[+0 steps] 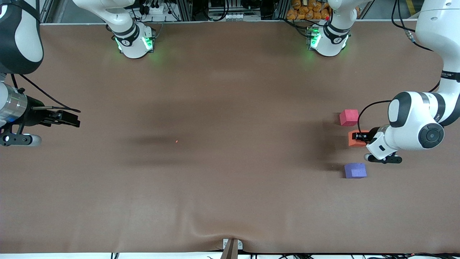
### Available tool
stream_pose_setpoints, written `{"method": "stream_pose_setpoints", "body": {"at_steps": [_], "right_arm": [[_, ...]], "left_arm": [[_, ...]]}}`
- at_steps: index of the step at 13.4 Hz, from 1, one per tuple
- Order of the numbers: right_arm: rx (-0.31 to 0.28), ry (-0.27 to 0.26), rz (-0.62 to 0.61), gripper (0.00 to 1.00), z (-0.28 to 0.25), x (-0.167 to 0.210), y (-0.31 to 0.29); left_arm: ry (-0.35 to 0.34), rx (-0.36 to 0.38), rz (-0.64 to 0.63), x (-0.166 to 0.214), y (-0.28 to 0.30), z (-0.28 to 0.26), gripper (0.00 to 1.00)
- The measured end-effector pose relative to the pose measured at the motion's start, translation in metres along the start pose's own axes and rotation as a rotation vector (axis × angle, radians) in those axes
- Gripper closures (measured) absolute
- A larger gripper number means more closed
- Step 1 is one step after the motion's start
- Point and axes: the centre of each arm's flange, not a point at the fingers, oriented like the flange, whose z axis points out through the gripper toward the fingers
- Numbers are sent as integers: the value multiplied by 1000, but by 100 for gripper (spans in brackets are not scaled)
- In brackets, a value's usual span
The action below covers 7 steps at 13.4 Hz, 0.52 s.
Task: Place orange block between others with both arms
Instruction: 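Carry the orange cube between the pink and blue cubes with the left gripper, then lower the orange cube onto the table and open the left gripper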
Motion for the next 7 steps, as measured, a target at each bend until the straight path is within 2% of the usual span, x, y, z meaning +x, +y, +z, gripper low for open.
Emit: {"method": "stream_pose_setpoints", "body": {"at_steps": [7], "right_arm": [[0,-1,0,0,0,0,0]], "left_arm": [[-8,-31,-29,7,-20,28,48]]}}
